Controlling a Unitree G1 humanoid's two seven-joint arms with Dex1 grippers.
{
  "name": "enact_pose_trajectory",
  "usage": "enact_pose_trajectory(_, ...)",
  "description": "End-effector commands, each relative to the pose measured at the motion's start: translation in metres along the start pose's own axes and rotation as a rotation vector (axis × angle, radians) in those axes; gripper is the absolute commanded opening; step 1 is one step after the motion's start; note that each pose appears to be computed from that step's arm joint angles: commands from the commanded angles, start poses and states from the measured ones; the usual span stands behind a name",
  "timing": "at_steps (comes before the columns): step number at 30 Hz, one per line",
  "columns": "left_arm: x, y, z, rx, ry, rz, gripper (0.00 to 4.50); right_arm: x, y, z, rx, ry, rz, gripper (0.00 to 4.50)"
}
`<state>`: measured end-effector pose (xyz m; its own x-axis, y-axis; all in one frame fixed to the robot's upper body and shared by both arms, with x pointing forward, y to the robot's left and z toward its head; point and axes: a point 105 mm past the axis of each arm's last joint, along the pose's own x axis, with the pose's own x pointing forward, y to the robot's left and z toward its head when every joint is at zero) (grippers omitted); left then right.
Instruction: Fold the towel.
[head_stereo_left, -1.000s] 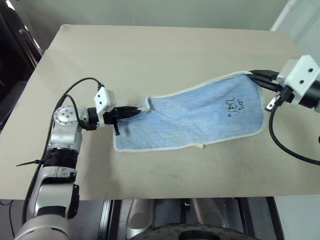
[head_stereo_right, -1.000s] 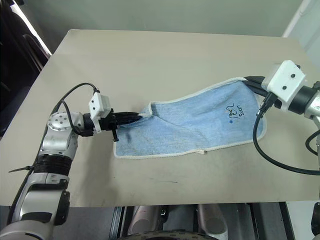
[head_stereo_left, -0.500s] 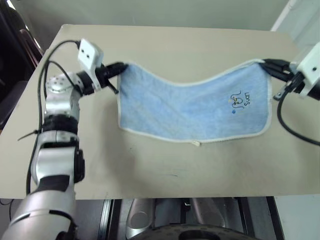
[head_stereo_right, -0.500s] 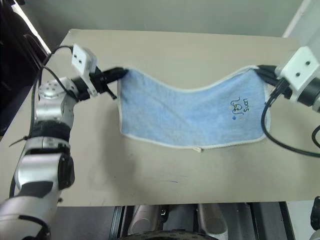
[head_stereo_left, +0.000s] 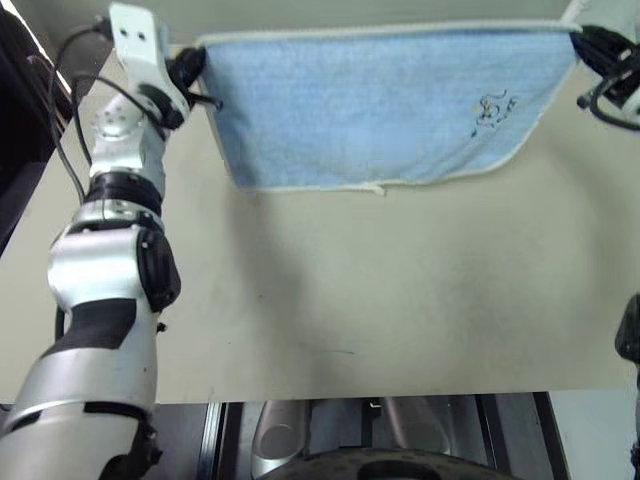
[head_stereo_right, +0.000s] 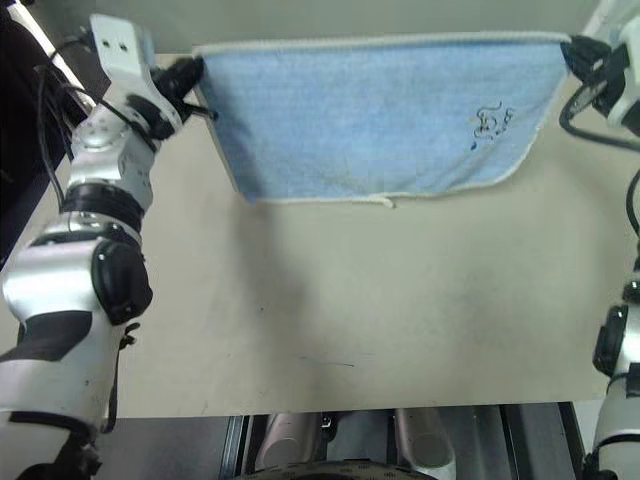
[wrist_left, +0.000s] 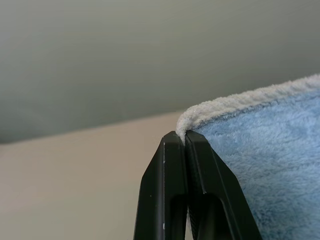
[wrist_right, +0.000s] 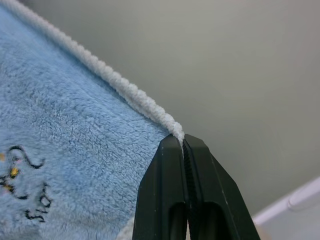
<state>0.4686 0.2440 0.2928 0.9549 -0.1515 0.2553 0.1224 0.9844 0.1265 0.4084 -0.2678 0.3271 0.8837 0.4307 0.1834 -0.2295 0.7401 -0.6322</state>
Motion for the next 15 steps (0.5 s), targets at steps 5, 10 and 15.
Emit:
enact_pose_trajectory(5,0.005,0.016,0.036,-0.049,-0.113,0.166,0.02,0.012,-0.021,-0.010,0.008,0.034,-0.145,0.00)
enact_pose_trajectory(10,0.004,0.017,0.044,-0.045,-0.163,0.174,0.02,0.016,-0.021,-0.015,0.061,0.037,-0.187,0.00)
enact_pose_trajectory(15,0.002,0.016,0.040,-0.053,-0.167,0.143,0.02,0.015,-0.017,-0.015,0.074,0.015,-0.160,0.00)
